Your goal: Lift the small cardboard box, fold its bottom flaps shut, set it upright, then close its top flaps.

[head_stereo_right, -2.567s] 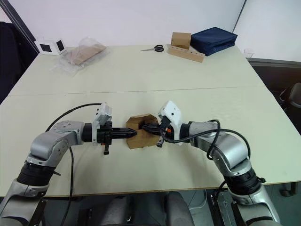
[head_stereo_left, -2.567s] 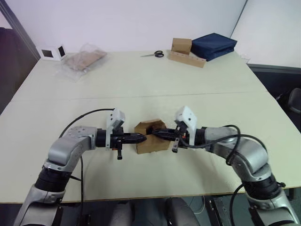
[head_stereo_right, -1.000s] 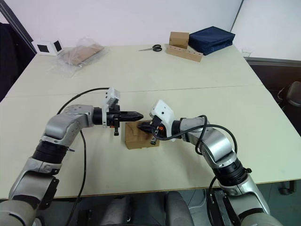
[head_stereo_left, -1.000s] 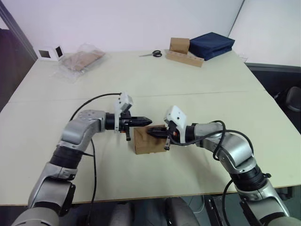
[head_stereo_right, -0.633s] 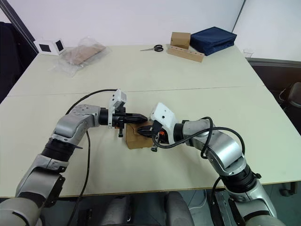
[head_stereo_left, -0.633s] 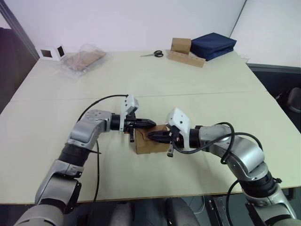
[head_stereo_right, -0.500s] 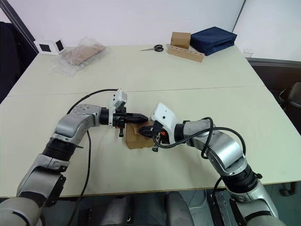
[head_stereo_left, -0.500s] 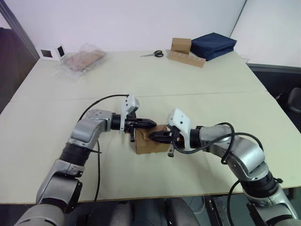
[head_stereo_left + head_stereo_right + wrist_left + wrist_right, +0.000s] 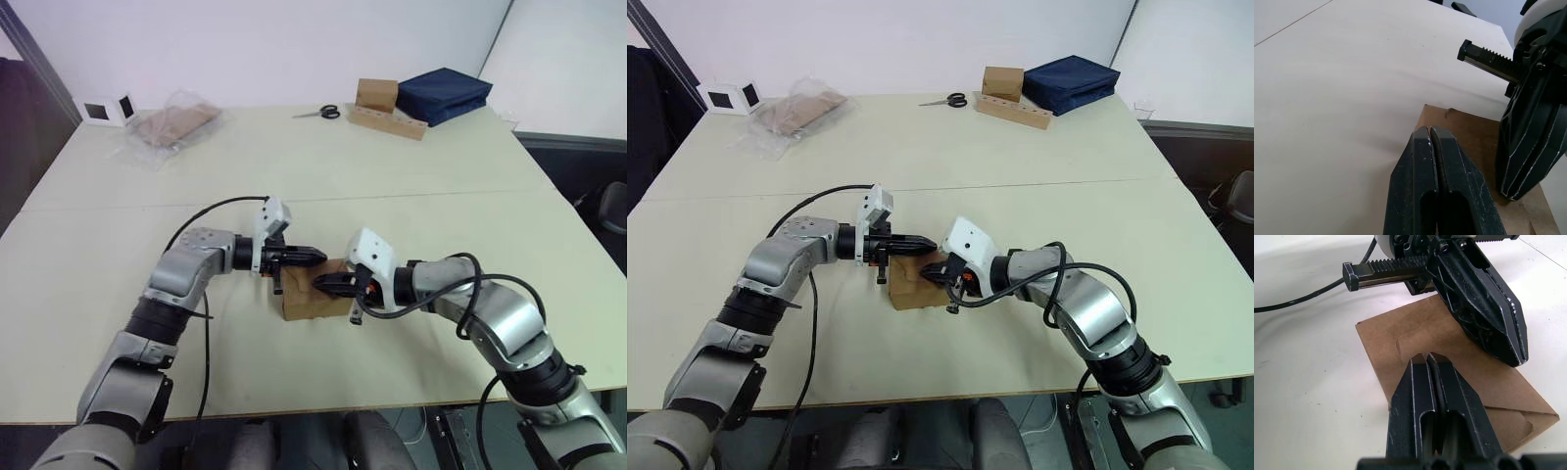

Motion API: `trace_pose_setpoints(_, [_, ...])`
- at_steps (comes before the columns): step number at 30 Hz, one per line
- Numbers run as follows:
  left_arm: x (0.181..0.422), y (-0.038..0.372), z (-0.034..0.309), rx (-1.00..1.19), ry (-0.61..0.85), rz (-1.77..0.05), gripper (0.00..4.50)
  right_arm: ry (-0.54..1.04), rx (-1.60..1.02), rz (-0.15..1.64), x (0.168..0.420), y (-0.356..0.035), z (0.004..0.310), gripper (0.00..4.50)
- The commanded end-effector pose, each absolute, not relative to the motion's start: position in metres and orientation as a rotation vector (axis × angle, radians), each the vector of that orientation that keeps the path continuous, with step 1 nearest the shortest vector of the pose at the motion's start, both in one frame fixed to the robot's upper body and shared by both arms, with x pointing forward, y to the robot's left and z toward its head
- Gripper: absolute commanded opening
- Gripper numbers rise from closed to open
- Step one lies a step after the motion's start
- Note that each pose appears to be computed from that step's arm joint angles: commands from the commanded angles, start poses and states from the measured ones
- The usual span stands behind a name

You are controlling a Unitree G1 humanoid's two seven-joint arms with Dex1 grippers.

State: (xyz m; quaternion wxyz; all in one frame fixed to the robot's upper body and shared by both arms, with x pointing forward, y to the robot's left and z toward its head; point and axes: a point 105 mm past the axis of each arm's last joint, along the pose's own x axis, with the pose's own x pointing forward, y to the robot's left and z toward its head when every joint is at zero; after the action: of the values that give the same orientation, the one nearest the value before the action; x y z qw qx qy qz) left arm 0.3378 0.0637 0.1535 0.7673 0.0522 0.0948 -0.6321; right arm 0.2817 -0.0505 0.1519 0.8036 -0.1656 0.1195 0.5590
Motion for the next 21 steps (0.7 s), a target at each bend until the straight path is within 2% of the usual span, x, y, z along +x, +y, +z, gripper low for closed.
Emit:
trace_pose_setpoints(1, [0.341, 0.067, 0.168, 0.129, 0.155, -1.360, 0.02, 0.223, -0.354, 1.256, 0.270, -0.048, 0.165, 0.00])
trace_pose_setpoints(10, [0.342, 0.065, 0.172, 0.126, 0.145, -1.364, 0.02, 0.250, -0.396, 1.247, 0.274, -0.049, 0.154, 0.00])
trace_pose_setpoints(21, [0.334, 0.063, 0.171, 0.134, 0.143, -1.388, 0.02, 0.217, -0.394, 1.229, 0.282, -0.048, 0.159, 0.00])
